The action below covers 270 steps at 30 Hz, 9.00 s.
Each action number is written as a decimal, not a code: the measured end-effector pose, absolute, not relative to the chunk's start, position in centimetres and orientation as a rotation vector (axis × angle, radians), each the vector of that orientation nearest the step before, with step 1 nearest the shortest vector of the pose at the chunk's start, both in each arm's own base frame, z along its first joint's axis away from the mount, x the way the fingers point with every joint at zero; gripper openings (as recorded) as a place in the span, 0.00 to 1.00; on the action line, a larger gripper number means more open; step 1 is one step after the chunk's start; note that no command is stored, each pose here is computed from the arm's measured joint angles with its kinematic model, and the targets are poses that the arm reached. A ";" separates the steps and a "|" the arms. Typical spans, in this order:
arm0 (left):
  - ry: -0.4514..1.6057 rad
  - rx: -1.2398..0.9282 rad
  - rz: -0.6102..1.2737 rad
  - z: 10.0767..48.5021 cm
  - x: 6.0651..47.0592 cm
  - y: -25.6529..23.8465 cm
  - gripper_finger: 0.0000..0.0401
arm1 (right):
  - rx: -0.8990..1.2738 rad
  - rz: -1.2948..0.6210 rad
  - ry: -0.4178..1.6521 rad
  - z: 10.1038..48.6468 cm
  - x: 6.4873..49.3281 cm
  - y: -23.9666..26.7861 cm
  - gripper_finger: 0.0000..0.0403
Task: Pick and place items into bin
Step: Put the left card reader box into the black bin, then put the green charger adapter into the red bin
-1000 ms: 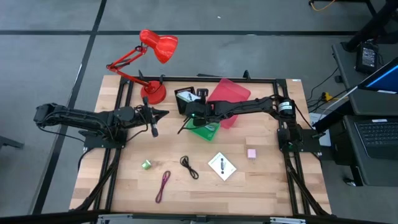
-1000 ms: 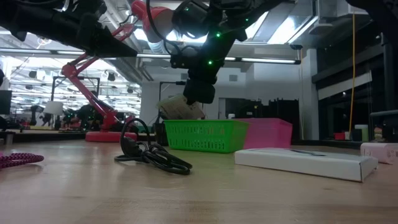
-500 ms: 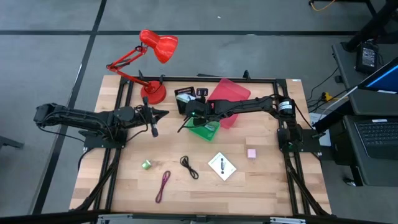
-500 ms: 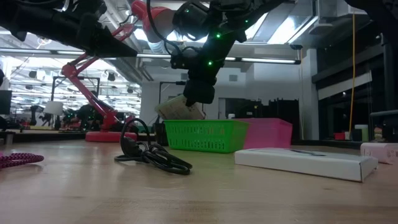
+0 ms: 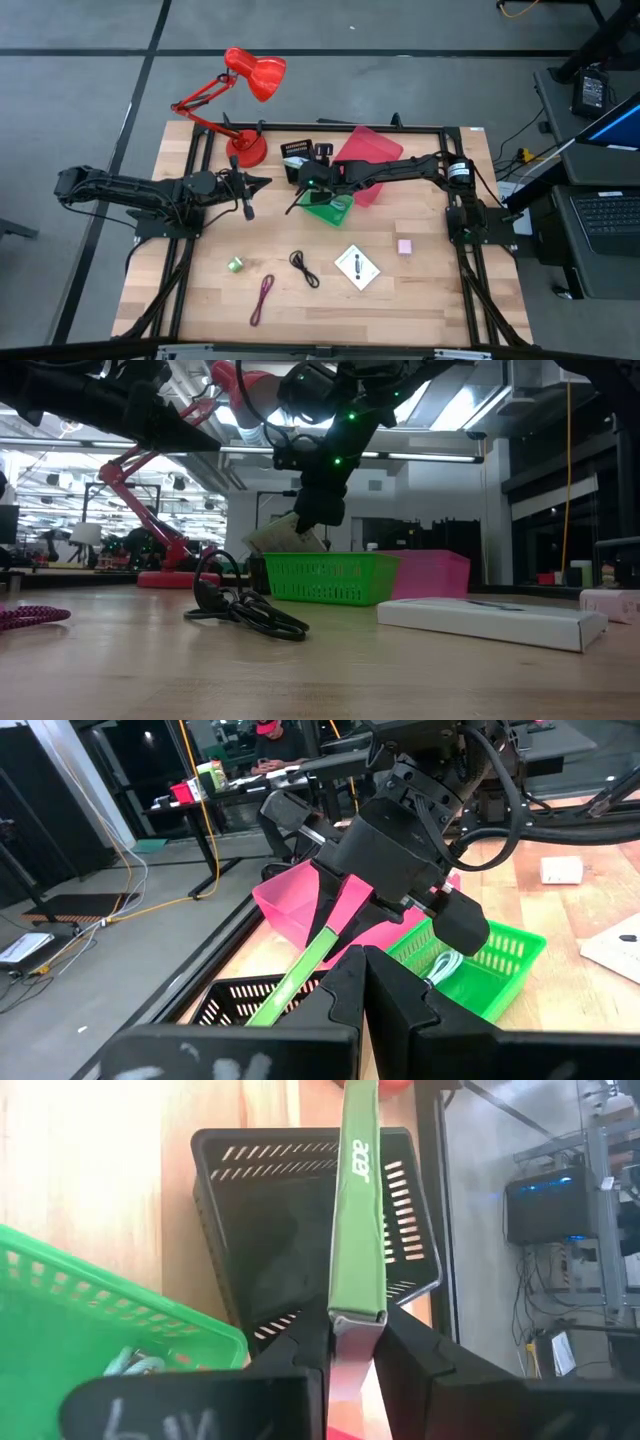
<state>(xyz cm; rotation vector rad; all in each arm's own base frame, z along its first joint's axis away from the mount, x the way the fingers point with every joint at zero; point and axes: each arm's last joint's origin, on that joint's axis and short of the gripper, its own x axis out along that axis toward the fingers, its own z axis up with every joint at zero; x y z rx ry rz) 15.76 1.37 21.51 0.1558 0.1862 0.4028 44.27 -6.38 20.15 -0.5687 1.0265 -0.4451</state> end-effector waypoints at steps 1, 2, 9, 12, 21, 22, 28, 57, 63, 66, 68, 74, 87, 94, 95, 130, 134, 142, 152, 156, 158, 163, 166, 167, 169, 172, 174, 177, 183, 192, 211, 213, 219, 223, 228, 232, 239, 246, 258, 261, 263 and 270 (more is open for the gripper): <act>0.186 0.156 0.403 21.5 15.8 1.4 0.01 | -0.569 -0.445 1.027 20.1 44.3 -6.4 0.13; 0.186 0.156 0.403 21.5 15.8 1.4 0.01 | -0.568 -0.446 1.027 20.1 44.3 -6.4 0.13; 0.186 0.156 0.403 21.5 15.8 1.4 0.01 | -0.569 -0.448 1.026 20.2 44.3 -6.4 0.13; 0.186 0.155 0.403 21.5 15.8 1.4 0.01 | -0.570 -0.448 1.024 20.2 44.3 -6.4 0.13; 0.185 0.147 0.403 21.5 15.8 1.4 0.01 | -0.566 -0.459 1.007 20.3 44.4 -6.7 0.13; 0.184 0.145 0.403 21.5 15.8 1.4 0.01 | -0.565 -0.462 1.008 20.3 44.4 -6.8 0.13; 0.185 0.144 0.403 21.5 15.8 1.4 0.01 | -0.560 -0.472 1.011 20.3 44.3 -7.4 0.13; 0.186 0.145 0.403 21.5 15.8 1.4 0.01 | -0.541 -0.499 0.971 20.6 44.5 -7.9 0.43; 0.185 0.144 0.403 21.5 15.8 1.4 0.01 | -0.541 -0.498 0.971 20.5 44.5 -7.9 0.54; 0.185 0.144 0.403 21.5 15.8 1.4 0.01 | -0.541 -0.498 0.971 20.5 44.5 -7.8 0.54; 0.186 0.145 0.403 21.5 15.8 1.4 0.01 | -0.543 -0.496 0.971 20.5 44.5 -7.8 0.55; 0.186 0.145 0.403 21.5 15.8 1.4 0.01 | -0.545 -0.495 0.969 20.8 44.4 -7.7 0.54; 0.191 0.165 0.400 21.5 15.8 1.4 0.01 | -0.402 -0.360 0.880 24.9 42.8 -6.8 0.03; 0.230 0.147 0.328 21.0 15.7 1.1 0.01 | -0.326 -0.377 0.922 24.6 42.4 -6.1 0.00; 0.240 0.142 0.316 20.9 15.7 1.1 0.01 | -0.323 -0.373 0.915 24.6 42.5 -5.8 0.01; 0.502 0.027 0.262 21.5 18.7 -3.3 0.01 | -0.183 -0.114 0.182 20.6 26.0 -1.5 0.00; 0.598 -0.013 0.273 21.9 19.2 -4.2 0.01 | -0.143 -0.114 0.214 19.9 25.7 -1.4 0.00; 0.765 -0.121 0.301 24.1 19.4 -6.3 0.01 | -0.142 -0.113 0.235 19.6 25.7 -1.4 0.00; 0.994 -0.264 0.369 25.6 19.2 -10.3 0.01 | -0.138 -0.115 0.237 19.6 25.7 -1.5 0.00; 1.071 -0.365 0.379 25.3 19.0 -12.5 0.01 | -0.094 -0.120 0.235 19.6 25.7 -1.5 0.00; 1.106 -0.412 0.380 25.0 19.0 -13.7 0.01 | -0.086 -0.121 0.235 19.5 25.7 -1.5 0.00; 1.189 -0.514 0.441 24.2 18.9 -16.2 0.01 | -0.083 -0.121 0.235 19.5 25.7 -1.5 0.00; 1.222 -0.565 0.472 24.0 19.0 -17.7 0.01 | -0.062 -0.124 0.234 19.6 25.7 -1.5 0.00; 1.231 -0.579 0.478 24.0 19.0 -18.2 0.01 | -0.052 -0.125 0.233 19.6 25.7 -1.5 0.00; 1.237 -0.595 0.492 24.3 19.0 -19.0 0.01 | -0.033 -0.127 0.231 19.6 25.7 -1.5 0.00; 1.242 -0.596 0.532 24.6 18.9 -20.1 0.01 | -0.031 -0.127 0.231 19.6 25.7 -1.4 0.00; 1.253 -0.588 0.570 24.6 18.7 -20.5 0.01 | -0.031 -0.125 0.231 19.6 25.7 -1.4 0.00; 1.267 -0.561 0.622 24.3 18.3 -20.6 0.01 | -0.032 -0.116 0.231 19.6 25.7 -1.1 0.00; 1.269 -0.569 0.675 23.6 18.1 -20.5 0.02 | -0.037 -0.091 0.203 19.8 25.8 -0.5 0.00; 1.262 -0.595 0.700 23.5 18.1 -20.5 0.18 | -0.043 -0.067 0.201 19.8 25.8 0.1 0.00; 1.304 -0.513 0.666 23.4 17.9 -20.3 0.45 | -0.044 -0.049 0.218 19.7 25.7 0.6 0.00; 1.298 -0.488 0.683 23.5 17.8 -20.1 0.45 | -0.044 -0.050 0.217 19.7 25.7 0.5 0.00; 1.345 -0.473 0.725 21.5 17.2 -19.5 0.45 | -0.043 -0.050 0.214 19.7 25.7 0.5 0.00; 1.361 -0.486 0.718 20.1 16.9 -19.3 0.45 | -0.043 -0.050 0.214 19.7 25.7 0.5 0.00; 1.360 -0.485 0.721 19.4 17.0 -19.0 0.45 | -0.043 -0.050 0.214 19.7 25.8 0.5 0.00; 1.339 -0.476 0.725 19.4 17.3 -18.7 0.45 | -0.043 -0.050 0.214 19.7 25.8 0.5 0.00; 1.312 -0.454 0.729 19.5 17.9 -18.1 0.45 | -0.043 -0.050 0.214 19.7 25.7 0.5 0.00; 1.294 -0.450 0.734 19.5 17.9 -18.1 0.45 | -0.043 -0.050 0.214 19.7 25.7 0.5 0.00; 1.281 -0.447 0.738 19.5 18.0 -18.1 0.45 | -0.043 -0.050 0.215 19.7 25.7 0.5 0.00; 1.293 -0.478 0.755 19.4 17.9 -18.1 0.45 | -0.043 -0.050 0.215 19.7 25.7 0.5 0.00; 1.299 -0.493 0.763 19.4 17.9 -18.1 0.45 | -0.043 -0.050 0.215 19.7 25.7 0.5 0.00; 1.295 -0.498 0.769 19.4 17.9 -18.1 0.47 | -0.043 -0.050 0.215 19.7 25.7 0.5 0.00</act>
